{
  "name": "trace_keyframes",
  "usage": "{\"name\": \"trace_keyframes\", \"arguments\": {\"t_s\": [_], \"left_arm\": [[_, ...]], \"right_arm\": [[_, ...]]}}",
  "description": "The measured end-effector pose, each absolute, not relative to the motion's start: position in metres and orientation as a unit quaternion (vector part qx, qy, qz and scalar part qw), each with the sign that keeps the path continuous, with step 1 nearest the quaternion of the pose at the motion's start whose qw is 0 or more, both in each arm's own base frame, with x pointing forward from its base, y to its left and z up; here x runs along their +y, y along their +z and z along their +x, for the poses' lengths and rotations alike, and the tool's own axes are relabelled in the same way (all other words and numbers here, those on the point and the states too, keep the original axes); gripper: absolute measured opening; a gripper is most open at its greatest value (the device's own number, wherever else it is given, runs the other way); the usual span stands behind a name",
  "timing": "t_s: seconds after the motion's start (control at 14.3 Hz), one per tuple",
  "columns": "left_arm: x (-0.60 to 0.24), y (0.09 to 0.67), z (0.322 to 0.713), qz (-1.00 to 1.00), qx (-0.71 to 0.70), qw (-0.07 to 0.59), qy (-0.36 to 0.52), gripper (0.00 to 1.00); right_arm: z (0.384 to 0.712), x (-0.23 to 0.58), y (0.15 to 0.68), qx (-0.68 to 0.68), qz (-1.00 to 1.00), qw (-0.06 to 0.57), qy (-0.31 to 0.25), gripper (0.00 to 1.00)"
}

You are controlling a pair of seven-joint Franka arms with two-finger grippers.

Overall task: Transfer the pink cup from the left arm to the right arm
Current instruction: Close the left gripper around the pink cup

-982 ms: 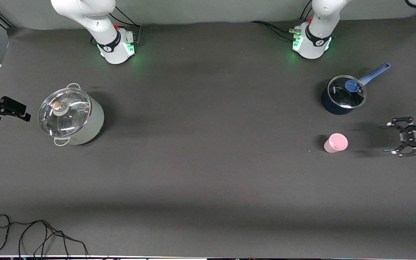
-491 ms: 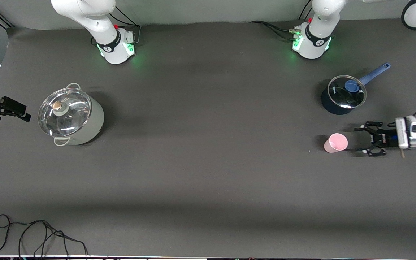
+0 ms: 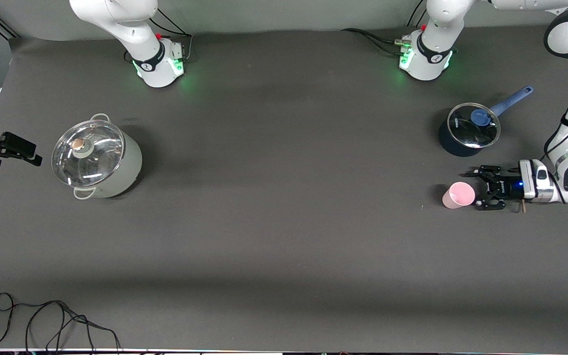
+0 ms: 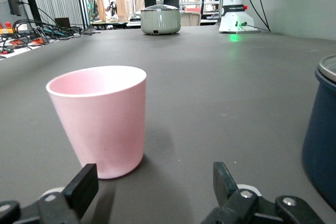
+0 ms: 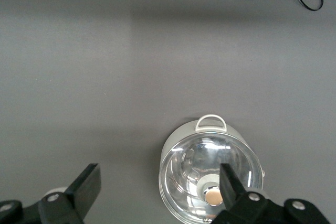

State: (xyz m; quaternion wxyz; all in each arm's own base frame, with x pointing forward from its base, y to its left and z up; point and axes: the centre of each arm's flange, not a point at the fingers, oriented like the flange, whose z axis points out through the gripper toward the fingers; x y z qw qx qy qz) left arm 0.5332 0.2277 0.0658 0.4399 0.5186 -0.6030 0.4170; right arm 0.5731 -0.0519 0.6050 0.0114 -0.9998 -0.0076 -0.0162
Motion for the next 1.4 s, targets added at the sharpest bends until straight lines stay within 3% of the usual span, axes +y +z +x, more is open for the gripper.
{"name": "trace_keyframes", "arguments": {"t_s": [1.4], "left_arm": [[0.173,0.052,0.559,0.499,-0.566,0.445,0.482,1.00]], "right_arm": [[0.574,-0.052,0.604,-0.009,-1.000,0.011,-0.015,1.00]]}}
